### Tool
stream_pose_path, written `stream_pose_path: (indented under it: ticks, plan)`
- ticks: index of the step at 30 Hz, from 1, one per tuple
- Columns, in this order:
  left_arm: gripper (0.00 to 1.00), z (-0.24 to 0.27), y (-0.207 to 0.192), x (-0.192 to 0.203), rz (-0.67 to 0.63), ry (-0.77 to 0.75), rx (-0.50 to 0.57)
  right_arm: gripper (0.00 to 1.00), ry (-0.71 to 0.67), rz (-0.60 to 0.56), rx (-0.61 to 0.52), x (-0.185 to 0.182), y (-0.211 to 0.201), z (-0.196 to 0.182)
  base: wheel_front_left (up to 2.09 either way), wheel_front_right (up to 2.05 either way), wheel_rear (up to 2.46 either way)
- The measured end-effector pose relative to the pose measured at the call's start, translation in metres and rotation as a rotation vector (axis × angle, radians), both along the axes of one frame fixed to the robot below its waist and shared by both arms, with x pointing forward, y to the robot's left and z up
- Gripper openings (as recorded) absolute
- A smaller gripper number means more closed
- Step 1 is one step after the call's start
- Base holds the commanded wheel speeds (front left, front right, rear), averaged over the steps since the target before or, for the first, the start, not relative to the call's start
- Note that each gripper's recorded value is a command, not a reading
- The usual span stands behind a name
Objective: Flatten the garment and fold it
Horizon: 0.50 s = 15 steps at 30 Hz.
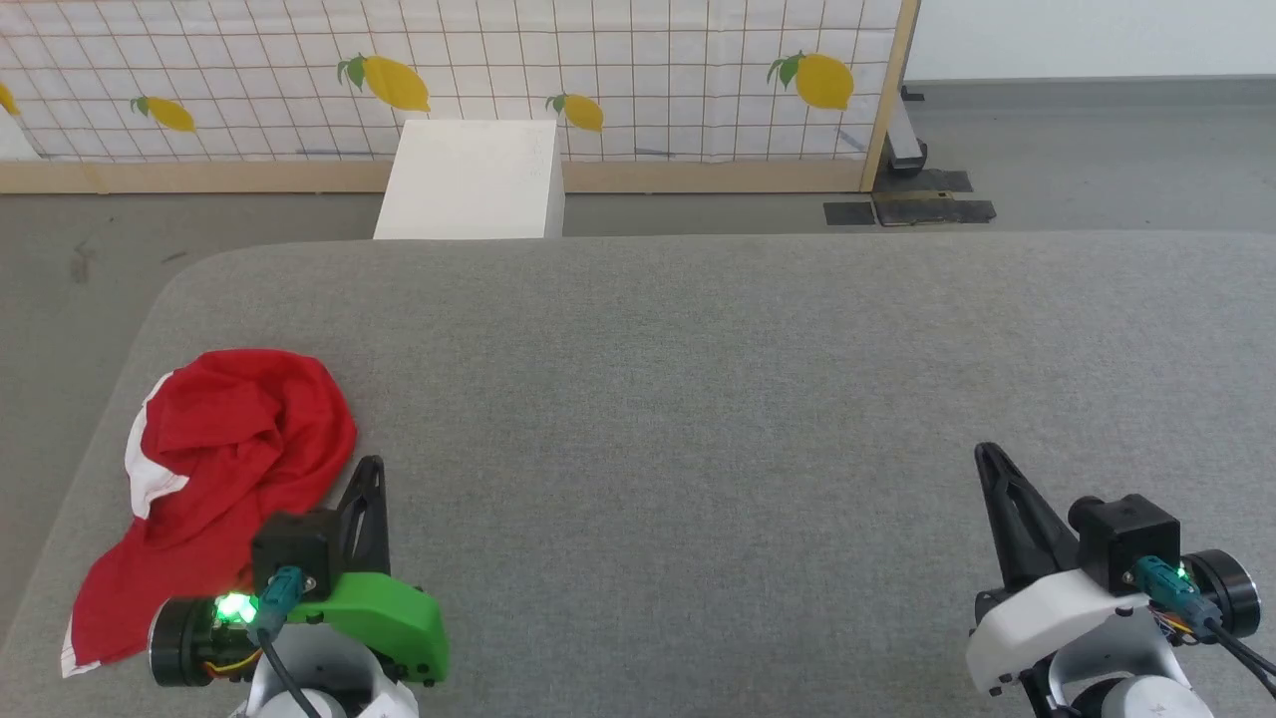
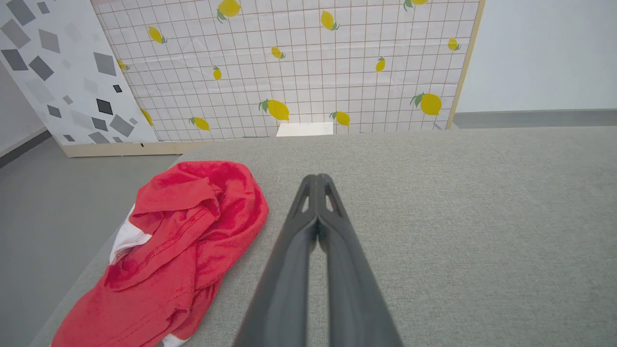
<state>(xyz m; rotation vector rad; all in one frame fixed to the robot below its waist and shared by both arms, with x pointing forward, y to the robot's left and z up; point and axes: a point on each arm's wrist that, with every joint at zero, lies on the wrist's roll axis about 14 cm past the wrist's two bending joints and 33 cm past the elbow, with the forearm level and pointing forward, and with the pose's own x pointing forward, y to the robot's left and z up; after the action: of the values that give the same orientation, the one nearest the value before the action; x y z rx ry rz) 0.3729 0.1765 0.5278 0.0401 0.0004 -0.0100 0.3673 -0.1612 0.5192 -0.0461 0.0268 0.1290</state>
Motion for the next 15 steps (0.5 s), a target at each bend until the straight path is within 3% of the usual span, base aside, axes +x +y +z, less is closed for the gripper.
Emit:
stream_pose_path:
  ticks: [15]
  plan:
    - [0.00,0.0000,0.0000,0.0000,0.000,0.000,0.000,0.00,0.000,0.000,0.000,0.0000,0.0000,0.0000,0.00,0.00,0.00]
